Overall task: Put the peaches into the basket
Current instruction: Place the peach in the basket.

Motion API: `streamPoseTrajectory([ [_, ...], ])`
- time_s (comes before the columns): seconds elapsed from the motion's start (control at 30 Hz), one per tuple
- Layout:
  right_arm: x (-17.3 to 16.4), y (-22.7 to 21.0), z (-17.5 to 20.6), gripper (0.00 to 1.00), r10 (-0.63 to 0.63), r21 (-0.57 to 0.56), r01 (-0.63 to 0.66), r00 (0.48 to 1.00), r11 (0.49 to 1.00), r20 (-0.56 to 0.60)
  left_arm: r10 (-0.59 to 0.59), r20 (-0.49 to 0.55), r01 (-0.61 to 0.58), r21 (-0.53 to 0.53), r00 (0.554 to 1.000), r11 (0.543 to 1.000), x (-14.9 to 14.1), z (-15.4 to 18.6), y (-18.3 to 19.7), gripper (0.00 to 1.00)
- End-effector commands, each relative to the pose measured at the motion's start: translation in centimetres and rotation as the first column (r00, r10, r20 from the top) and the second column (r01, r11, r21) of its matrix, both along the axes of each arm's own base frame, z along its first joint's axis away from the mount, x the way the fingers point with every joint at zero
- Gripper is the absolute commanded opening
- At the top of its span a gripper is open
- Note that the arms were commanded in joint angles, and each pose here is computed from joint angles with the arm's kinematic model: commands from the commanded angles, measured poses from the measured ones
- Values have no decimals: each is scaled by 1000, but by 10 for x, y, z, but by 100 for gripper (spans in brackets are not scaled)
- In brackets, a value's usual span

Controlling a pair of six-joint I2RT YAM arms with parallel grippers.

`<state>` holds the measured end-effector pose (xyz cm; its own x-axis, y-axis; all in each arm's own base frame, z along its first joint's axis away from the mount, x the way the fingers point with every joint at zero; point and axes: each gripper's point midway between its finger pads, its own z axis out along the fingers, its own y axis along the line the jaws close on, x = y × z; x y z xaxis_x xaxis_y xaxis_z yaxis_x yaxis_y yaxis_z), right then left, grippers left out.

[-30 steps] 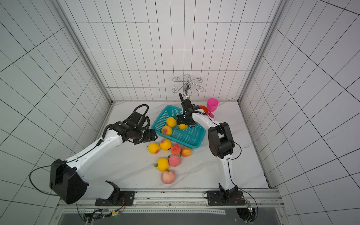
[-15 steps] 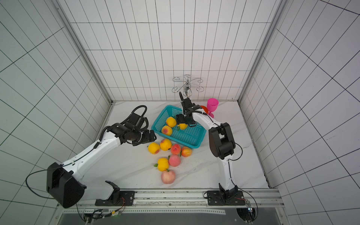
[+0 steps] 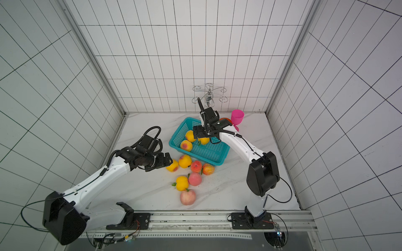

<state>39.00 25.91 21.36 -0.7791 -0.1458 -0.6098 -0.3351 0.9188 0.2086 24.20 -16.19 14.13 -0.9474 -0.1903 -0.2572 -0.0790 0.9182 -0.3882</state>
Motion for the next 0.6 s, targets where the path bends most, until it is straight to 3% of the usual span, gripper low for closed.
streamPoseTrajectory([
  [0.0,-37,-10,5,95,-18,-40,18,1000,999,-4,-1,45,2,-30,999,1000,2,7,-4,97],
  [0.2,-92,-14,27,98,1,-22,-1,1000,1000,10,-1,36,2,-17,999,1000,-6,-1,3,97],
  [0.57,-141,-30,30,100,112,3,-112,994,994,-5,43,-7,-43,23,999,999,-3,-17,7,98],
])
